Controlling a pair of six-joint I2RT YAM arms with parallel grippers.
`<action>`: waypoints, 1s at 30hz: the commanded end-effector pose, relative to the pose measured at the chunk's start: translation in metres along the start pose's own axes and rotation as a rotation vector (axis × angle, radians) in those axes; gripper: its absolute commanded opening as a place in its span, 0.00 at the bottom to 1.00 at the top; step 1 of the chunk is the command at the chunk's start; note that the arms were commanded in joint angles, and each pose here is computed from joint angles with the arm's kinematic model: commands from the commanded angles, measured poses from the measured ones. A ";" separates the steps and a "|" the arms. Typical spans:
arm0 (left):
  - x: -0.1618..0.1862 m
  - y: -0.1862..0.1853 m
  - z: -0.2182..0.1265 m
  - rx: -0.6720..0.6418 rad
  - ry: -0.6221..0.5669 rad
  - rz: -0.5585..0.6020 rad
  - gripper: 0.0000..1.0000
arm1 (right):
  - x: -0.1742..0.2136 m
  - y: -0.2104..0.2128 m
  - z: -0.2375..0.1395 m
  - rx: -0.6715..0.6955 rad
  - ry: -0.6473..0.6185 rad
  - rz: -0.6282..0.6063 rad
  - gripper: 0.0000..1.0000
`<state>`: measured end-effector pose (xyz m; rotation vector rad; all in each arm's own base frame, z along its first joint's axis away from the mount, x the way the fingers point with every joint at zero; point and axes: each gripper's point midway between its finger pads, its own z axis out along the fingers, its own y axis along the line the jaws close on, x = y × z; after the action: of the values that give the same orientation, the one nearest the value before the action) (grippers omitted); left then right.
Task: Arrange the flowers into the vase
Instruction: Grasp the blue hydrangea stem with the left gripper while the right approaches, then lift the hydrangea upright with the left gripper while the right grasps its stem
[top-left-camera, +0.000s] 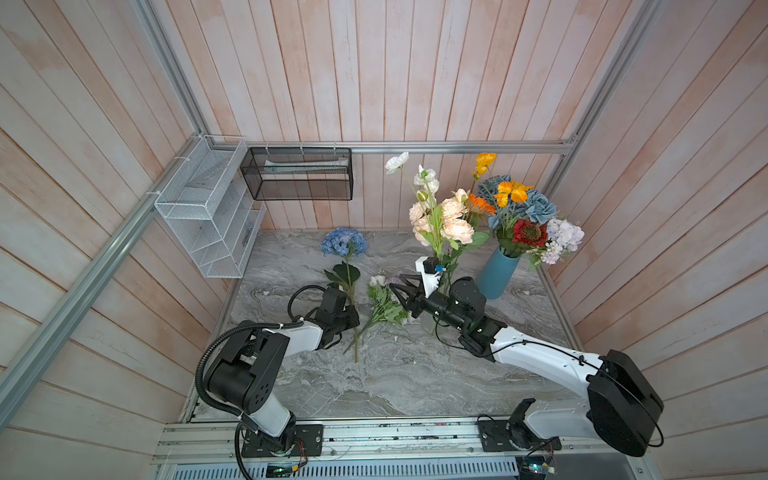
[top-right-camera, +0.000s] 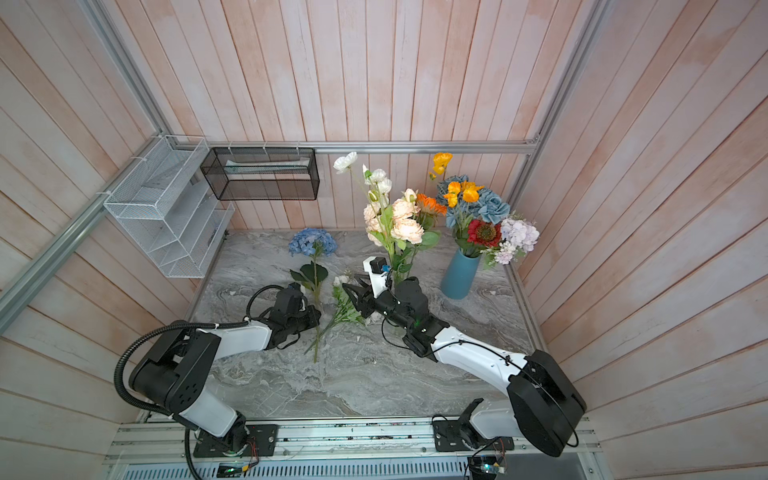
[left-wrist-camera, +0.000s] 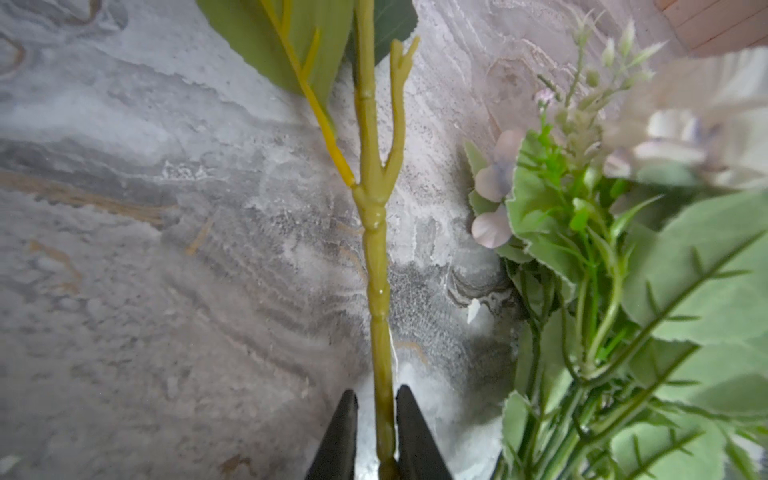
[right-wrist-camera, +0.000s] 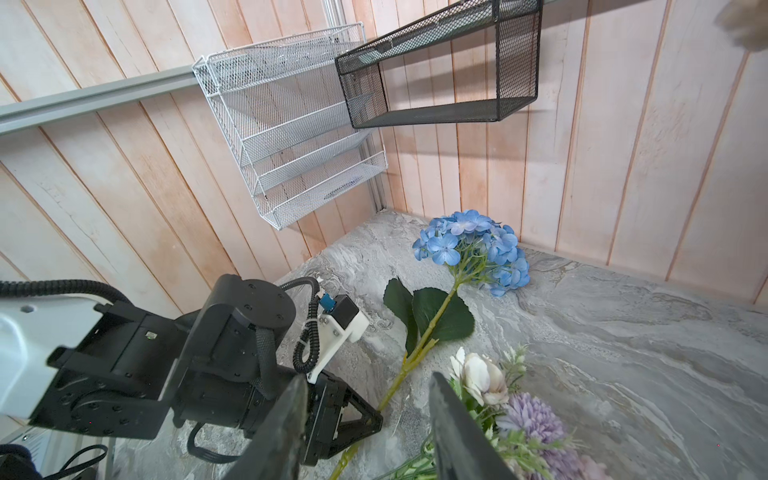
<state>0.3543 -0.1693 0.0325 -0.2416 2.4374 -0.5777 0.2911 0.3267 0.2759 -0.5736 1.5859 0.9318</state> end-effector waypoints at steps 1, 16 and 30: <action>-0.007 -0.003 0.000 -0.001 -0.025 0.008 0.14 | -0.015 0.004 -0.003 0.001 -0.042 -0.023 0.47; -0.025 -0.015 -0.029 0.047 -0.120 -0.010 0.00 | -0.022 0.002 -0.009 0.025 -0.060 -0.032 0.47; -0.062 -0.077 -0.118 0.294 -0.388 0.061 0.00 | -0.038 0.022 -0.006 -0.075 -0.087 0.017 0.48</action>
<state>0.3375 -0.1718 0.1567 -0.1854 2.0711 -0.7430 0.2864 0.3214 0.2939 -0.5554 1.5452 0.9438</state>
